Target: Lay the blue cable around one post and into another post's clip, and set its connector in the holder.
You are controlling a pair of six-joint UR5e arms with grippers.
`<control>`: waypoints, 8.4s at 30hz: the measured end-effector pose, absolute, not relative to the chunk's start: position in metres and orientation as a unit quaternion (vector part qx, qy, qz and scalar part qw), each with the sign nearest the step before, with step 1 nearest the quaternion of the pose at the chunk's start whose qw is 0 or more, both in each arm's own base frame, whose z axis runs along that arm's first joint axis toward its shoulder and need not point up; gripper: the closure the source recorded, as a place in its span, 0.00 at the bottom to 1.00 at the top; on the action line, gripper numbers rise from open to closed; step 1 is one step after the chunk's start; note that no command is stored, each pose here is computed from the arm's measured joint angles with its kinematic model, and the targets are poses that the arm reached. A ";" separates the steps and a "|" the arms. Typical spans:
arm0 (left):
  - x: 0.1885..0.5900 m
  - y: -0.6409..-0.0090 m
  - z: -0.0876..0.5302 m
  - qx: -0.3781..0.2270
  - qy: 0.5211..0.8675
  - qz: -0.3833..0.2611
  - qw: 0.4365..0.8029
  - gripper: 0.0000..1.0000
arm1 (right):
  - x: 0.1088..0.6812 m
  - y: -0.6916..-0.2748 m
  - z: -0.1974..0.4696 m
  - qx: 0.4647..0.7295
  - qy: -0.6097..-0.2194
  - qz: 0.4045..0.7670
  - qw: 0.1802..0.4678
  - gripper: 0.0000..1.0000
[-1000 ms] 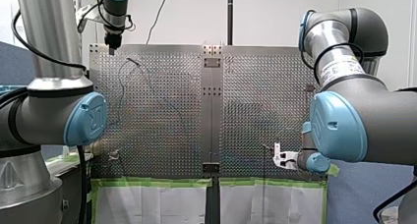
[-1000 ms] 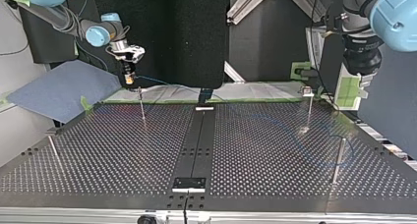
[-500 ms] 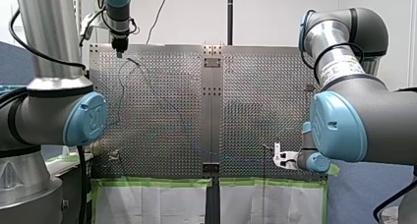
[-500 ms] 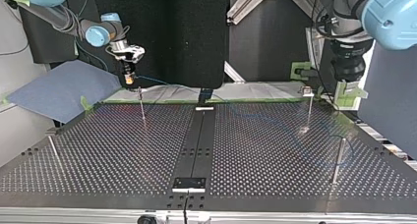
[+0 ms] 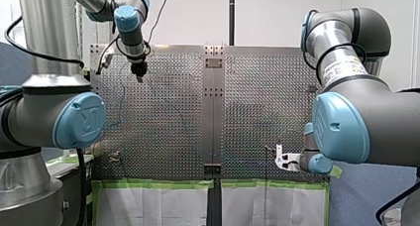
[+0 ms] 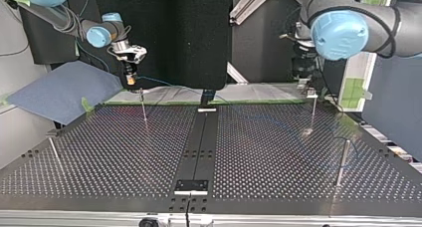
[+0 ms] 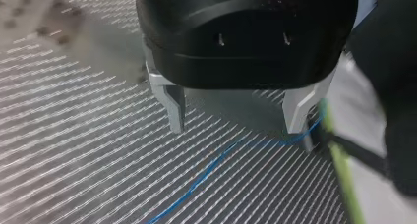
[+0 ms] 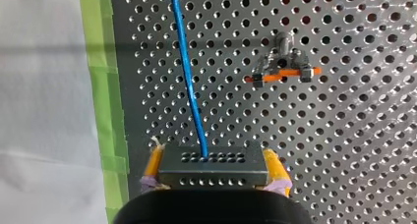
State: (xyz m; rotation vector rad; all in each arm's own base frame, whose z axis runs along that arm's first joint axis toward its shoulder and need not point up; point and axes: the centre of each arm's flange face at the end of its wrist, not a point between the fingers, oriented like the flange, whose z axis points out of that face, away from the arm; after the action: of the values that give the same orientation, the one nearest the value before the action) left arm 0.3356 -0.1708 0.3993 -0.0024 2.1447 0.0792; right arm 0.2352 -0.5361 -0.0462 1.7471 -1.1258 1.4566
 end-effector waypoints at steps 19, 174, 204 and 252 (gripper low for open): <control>0.322 -0.233 0.288 0.093 0.903 0.005 0.420 0.01 | 0.205 -0.546 -0.048 0.655 -0.437 0.526 0.323 1.00; 0.461 -0.497 -0.027 0.178 0.739 -0.119 0.639 0.01 | 0.204 -0.546 -0.047 0.698 -0.373 0.547 0.273 1.00; 0.449 -0.535 -0.010 0.239 0.737 -0.199 0.600 0.01 | 0.202 -0.548 -0.047 0.695 -0.376 0.545 0.278 1.00; 0.496 -0.471 -0.016 0.138 0.760 -0.023 0.635 0.01 | 0.202 -0.548 -0.046 0.703 -0.375 0.535 0.280 1.00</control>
State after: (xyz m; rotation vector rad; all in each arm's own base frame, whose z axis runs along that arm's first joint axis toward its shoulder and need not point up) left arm 0.4965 -0.4710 -0.0163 0.3144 1.7364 -0.0532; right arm 0.2023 -0.5479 -0.0465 1.8860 -1.0065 1.4331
